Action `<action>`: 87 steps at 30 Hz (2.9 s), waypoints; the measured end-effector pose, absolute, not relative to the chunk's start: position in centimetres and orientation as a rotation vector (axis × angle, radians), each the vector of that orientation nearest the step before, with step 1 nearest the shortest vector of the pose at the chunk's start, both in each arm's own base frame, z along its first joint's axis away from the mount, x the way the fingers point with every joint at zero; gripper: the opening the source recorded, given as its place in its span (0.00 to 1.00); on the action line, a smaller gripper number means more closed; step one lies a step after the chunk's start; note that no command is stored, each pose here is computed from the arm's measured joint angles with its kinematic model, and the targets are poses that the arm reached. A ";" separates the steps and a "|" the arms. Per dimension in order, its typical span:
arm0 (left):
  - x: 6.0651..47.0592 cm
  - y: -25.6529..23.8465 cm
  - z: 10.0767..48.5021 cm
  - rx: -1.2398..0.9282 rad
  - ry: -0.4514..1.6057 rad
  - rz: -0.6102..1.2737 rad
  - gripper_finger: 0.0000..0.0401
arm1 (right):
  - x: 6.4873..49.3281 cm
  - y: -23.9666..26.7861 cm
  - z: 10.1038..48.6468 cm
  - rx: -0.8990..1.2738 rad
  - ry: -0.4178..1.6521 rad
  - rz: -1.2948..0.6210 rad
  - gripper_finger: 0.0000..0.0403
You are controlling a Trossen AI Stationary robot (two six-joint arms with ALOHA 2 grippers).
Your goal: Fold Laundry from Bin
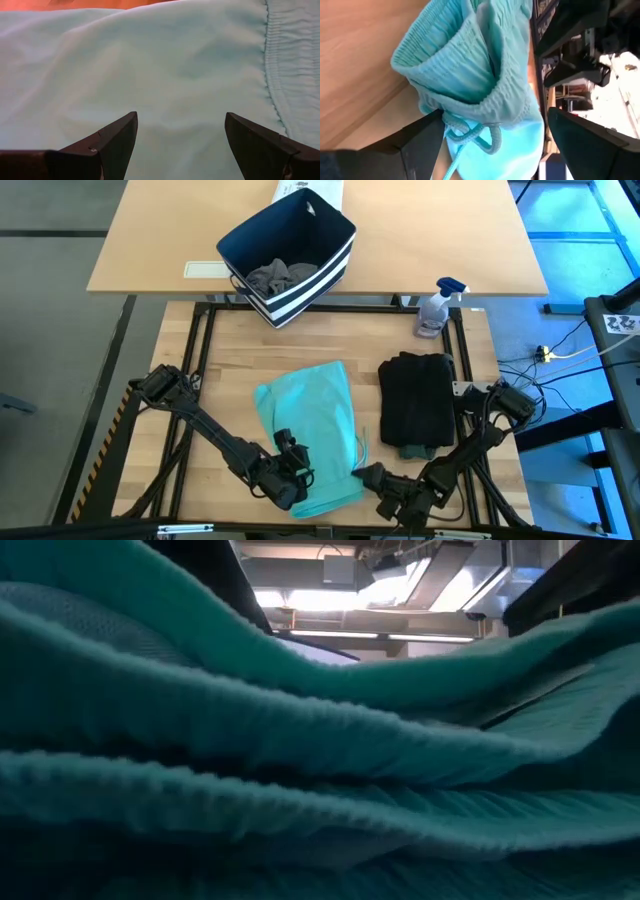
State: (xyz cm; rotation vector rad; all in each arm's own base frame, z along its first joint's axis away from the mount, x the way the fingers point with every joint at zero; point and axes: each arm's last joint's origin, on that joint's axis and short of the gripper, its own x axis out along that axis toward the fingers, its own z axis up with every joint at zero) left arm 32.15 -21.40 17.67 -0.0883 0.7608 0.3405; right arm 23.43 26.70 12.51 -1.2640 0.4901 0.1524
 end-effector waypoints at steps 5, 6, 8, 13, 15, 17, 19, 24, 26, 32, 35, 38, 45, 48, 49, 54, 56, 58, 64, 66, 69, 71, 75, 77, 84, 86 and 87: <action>32.2 -21.4 17.7 -0.088 0.761 0.341 0.73 | 23.6 27.0 12.8 -1.318 0.451 0.203 0.87; 32.2 -21.4 17.7 -0.088 0.761 0.340 0.73 | 23.6 27.1 12.8 -1.319 0.445 0.215 0.87; 32.2 -21.4 17.7 -0.088 0.761 0.340 0.73 | 23.9 27.0 12.9 -1.315 0.442 0.246 0.86; 32.2 -21.4 17.7 -0.087 0.761 0.340 0.73 | 24.5 26.7 13.0 -1.288 0.434 0.266 0.73; 32.2 -21.4 17.7 -0.087 0.761 0.340 0.73 | 25.0 26.3 12.9 -1.273 0.443 0.277 0.63; 32.2 -21.4 17.7 -0.086 0.761 0.340 0.73 | 25.4 26.0 12.9 -1.251 0.449 0.301 0.52; 32.2 -21.4 17.7 -0.086 0.762 0.340 0.73 | 25.6 25.8 12.9 -1.233 0.450 0.330 0.41; 32.1 -21.4 17.6 -0.069 0.767 0.336 0.73 | 26.4 25.7 13.3 -1.178 0.409 0.308 0.16; 32.1 -21.4 17.6 -0.043 0.774 0.326 0.73 | 26.5 25.8 13.5 -1.161 0.389 0.300 0.07; 31.6 -21.6 19.9 0.034 0.814 0.283 0.73 | 26.6 25.7 13.8 -1.044 0.382 0.202 0.07; 31.1 -22.7 21.7 0.087 0.823 0.217 0.73 | 26.7 25.7 14.0 -1.003 0.383 0.141 0.04; 30.7 -24.4 23.1 0.141 0.813 0.105 0.73 | 26.9 25.5 14.2 -0.965 0.375 0.095 0.04; 29.2 -27.2 24.1 0.026 0.772 0.030 0.72 | 29.3 24.2 15.6 -0.811 0.367 -0.035 0.04; 28.9 -27.8 24.2 -0.012 0.756 0.019 0.70 | 30.6 23.4 16.2 -0.770 0.366 -0.056 0.04; 28.8 -27.9 24.3 -0.019 0.752 0.015 0.70 | 30.9 23.1 16.3 -0.763 0.366 -0.066 0.04; 28.8 -28.0 24.0 -0.034 0.747 0.045 0.73 | 32.5 21.8 17.1 -0.731 0.364 -0.098 0.04; 28.8 -27.5 23.6 -0.025 0.764 0.110 0.73 | 33.0 21.4 17.3 -0.720 0.363 -0.104 0.04; 29.0 -26.5 23.3 -0.040 0.776 0.197 0.74 | 33.5 20.9 17.5 -0.708 0.361 -0.100 0.04; 29.4 -24.9 23.6 -0.038 0.795 0.313 0.74 | 34.3 19.7 17.5 -0.669 0.370 -0.094 0.04; 29.4 -24.6 23.6 -0.023 0.823 0.319 0.74 | 34.5 19.4 17.5 -0.667 0.377 -0.093 0.04; 29.3 -24.4 24.7 -0.006 0.843 0.343 0.74 | 34.6 19.2 17.3 -0.653 0.388 -0.085 0.04; 29.0 -24.3 25.5 -0.001 0.844 0.377 0.74 | 34.6 19.2 17.3 -0.649 0.388 -0.085 0.04; 28.5 -24.4 26.2 -0.034 0.847 0.413 0.74 | 34.6 19.2 17.3 -0.648 0.387 -0.084 0.04; 28.5 -24.3 25.5 -0.061 0.895 0.397 0.74 | 34.6 19.2 17.3 -0.647 0.385 -0.085 0.04; 29.5 -23.8 22.6 -0.196 0.965 0.327 0.74 | 34.6 19.2 17.4 -0.643 0.385 -0.086 0.04; 29.5 -23.4 22.2 -0.208 0.964 0.351 0.74 | 34.6 19.2 17.4 -0.637 0.385 -0.088 0.04; 29.5 -23.3 22.1 -0.216 0.966 0.362 0.74 | 34.6 19.2 17.3 -0.631 0.384 -0.089 0.04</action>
